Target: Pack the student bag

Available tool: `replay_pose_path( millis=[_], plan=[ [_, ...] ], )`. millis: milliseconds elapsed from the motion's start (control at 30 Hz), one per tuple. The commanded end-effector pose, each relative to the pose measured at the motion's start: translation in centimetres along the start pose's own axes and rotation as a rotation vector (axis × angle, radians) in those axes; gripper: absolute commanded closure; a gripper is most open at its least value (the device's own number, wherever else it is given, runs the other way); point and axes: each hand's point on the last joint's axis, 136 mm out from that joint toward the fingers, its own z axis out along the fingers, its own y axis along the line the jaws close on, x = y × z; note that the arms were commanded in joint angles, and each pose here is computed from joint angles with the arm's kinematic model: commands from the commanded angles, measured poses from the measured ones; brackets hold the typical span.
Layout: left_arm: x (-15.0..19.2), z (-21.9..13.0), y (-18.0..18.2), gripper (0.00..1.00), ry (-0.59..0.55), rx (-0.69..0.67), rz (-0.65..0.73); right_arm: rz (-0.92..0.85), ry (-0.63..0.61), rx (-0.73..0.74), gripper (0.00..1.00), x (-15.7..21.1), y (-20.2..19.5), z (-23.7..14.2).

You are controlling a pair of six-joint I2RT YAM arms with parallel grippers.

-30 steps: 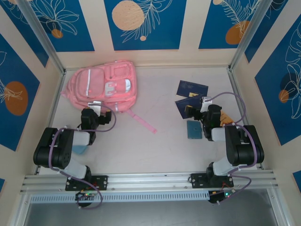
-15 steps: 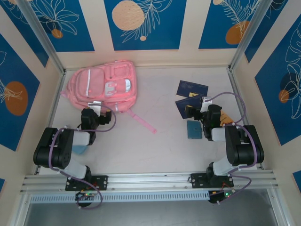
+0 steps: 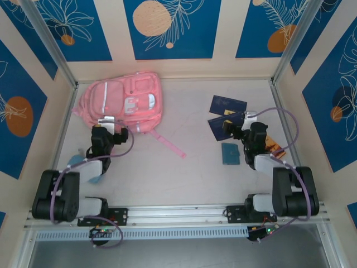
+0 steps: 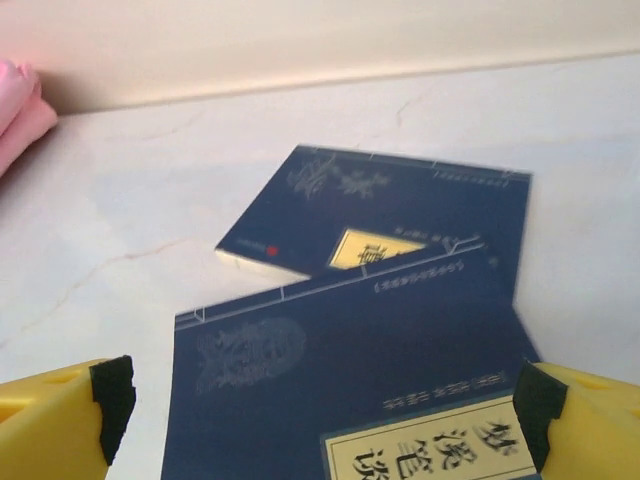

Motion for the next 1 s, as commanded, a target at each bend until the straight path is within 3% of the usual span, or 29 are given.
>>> replay_pose_path(
  millis=[0, 200, 367, 467, 667, 967],
  plan=[
    [-1.7, -1.4, 1.5, 0.0, 0.027, -0.055, -0.066, 0.065, -0.002, 0.086, 0.01, -2.5, -0.9, -1.6],
    [-5.8, -4.3, 1.5, 0.0, 0.052, -0.029, -0.181, 0.23, 0.055, 0.059, 0.01, -4.3, 1.0, -4.5],
    [-8.2, -4.5, 1.2, 0.0, 0.162, -0.016, -0.294, 0.354, 0.238, 0.036, 0.01, -3.6, 3.2, -5.3],
    [-8.4, -2.9, 0.1, 0.0, 0.218, 0.029, -0.287, 0.41, 0.37, -0.02, 0.01, -2.9, 5.0, -5.2],
    [-6.6, 1.9, -1.0, 0.0, 0.346, 0.053, -0.353, 0.478, 0.532, -0.148, 0.01, -1.6, 9.0, -4.4],
    [-0.9, 7.5, -1.4, 0.0, 0.557, 0.043, -0.479, 0.496, 0.633, -0.231, 0.0, 0.4, 12.8, -3.2]
  ],
)
